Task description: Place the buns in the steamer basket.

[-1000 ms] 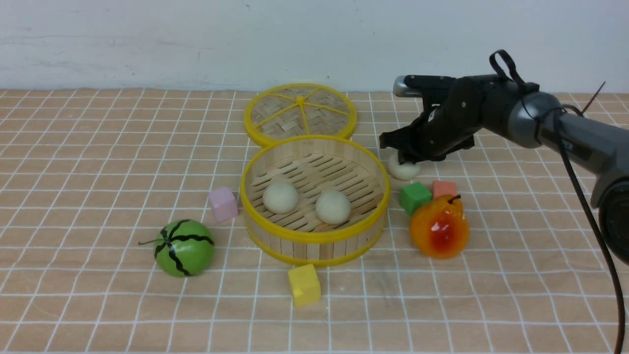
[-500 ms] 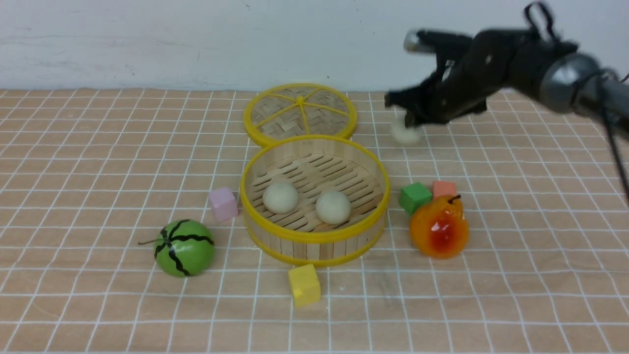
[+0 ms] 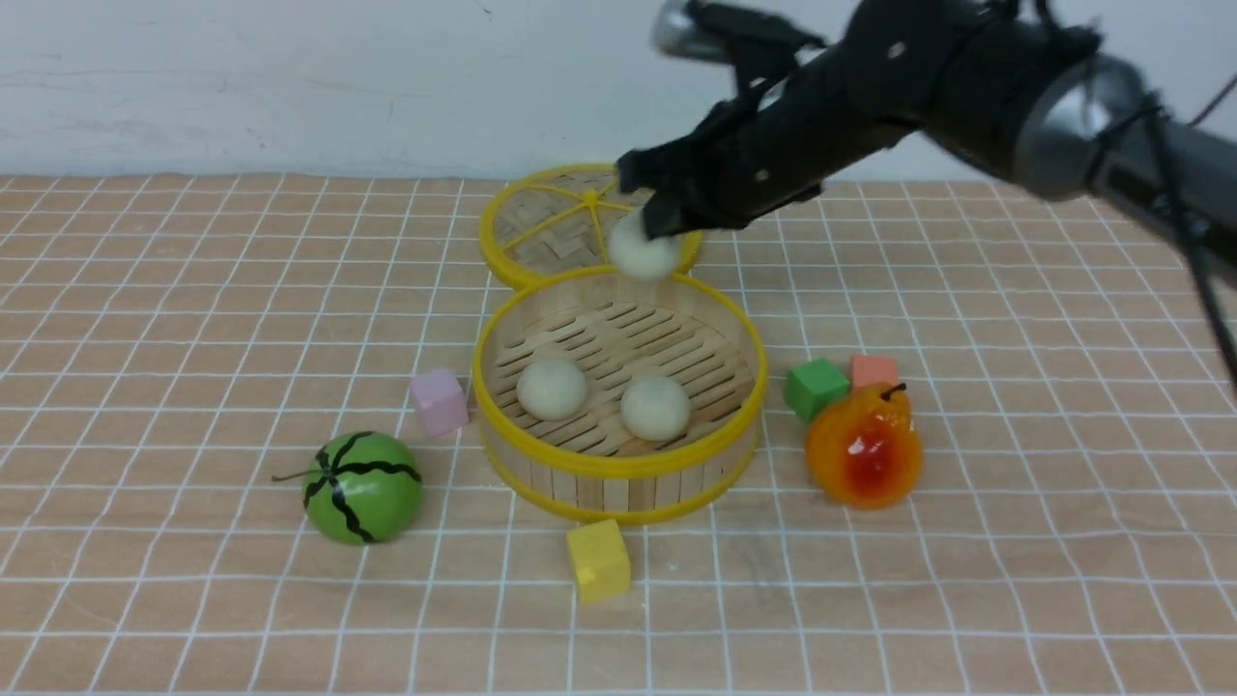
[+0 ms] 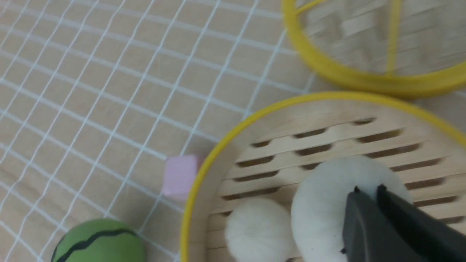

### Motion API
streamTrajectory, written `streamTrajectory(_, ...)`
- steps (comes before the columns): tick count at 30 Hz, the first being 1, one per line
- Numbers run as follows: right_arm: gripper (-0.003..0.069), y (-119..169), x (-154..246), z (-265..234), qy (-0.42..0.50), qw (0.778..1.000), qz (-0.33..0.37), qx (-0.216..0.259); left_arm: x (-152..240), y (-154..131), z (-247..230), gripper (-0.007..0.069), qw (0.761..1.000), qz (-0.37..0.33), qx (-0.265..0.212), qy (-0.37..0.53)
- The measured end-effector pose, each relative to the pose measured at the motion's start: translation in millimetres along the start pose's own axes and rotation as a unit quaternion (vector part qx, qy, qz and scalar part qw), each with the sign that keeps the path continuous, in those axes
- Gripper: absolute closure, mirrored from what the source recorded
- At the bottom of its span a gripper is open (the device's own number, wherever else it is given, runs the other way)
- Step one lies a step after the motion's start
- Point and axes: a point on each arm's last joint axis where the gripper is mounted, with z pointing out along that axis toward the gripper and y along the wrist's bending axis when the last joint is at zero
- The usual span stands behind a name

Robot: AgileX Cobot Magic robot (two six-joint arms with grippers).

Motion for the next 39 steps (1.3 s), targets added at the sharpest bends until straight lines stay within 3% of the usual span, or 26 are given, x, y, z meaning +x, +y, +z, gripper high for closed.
streamTrajectory(8,0.0659,-14,29,53,0.04,0.999,-0.01,0.02,0,0,0,0.0522,1.0,0.0,0.0,0.0)
streamTrajectory(16,0.0652,-31,41,73,0.055,0.997,-0.022,0.045,0,0,0,0.0522,1.0,0.0,0.0,0.0)
streamTrajectory(20,0.0606,-31,41,71,0.057,0.997,-0.03,0.049,0,0,0,0.0519,1.0,0.0,0.0,-0.001)
streamTrajectory(24,0.0491,-25,33,57,0.053,0.997,-0.036,0.047,0,0,0,0.0519,1.0,0.0,0.0,-0.001)
streamTrajectory(25,0.0491,-25,33,57,0.054,0.997,-0.036,0.047,0,0,0,0.0519,1.0,0.0,0.0,-0.001)
streamTrajectory(27,0.0391,-16,22,35,0.049,0.997,-0.043,0.043,0,0,0,0.0519,1.0,0.0,0.0,-0.001)
streamTrajectory(31,0.0297,2,5,-10,0.04,0.996,-0.069,0.041,0,0,0,0.0515,1.0,0.0,0.0,-0.001)
streamTrajectory(39,0.03,29,-17,-115,0.02,0.987,-0.134,0.081,0,0,0,0.0509,1.0,0.0,0.0,-0.001)
